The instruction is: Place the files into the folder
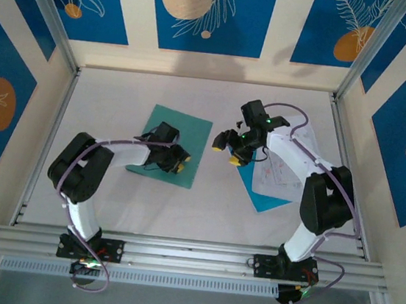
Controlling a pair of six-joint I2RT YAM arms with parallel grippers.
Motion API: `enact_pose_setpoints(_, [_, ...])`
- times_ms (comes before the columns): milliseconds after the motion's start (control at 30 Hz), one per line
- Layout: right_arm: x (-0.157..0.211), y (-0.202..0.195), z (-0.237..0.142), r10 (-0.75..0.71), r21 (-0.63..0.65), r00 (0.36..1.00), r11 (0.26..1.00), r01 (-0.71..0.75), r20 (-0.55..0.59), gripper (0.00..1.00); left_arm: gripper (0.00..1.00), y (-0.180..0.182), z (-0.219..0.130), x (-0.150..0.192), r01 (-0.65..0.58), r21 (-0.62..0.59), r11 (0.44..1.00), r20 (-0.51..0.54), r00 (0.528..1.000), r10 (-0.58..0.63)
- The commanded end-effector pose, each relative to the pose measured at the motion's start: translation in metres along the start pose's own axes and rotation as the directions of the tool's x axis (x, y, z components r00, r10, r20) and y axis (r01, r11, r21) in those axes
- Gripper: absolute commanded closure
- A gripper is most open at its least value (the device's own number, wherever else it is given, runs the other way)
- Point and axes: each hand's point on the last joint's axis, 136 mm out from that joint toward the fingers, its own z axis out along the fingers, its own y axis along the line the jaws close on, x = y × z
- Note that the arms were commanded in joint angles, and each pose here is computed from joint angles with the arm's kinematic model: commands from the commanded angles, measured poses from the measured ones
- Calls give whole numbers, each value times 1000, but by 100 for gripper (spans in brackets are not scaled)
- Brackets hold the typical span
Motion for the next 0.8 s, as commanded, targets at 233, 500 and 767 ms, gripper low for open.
enact_pose_setpoints(233, [0, 11, 30, 4, -5, 997, 1000, -5, -75, 29, 59, -31, 31, 29, 70, 106, 992, -88, 994, -60])
enact_pose_setpoints(500, [-18, 8, 44, -14, 35, 999, 999, 16, -40, 30, 50, -48, -4, 39, -30, 145, 989, -90, 995, 43])
enact_pose_setpoints(767, [-29, 12, 69, -79, 107, 997, 991, 78, 2, 32, 44, -20, -60, 44, -208, 21, 978, -51, 977, 209])
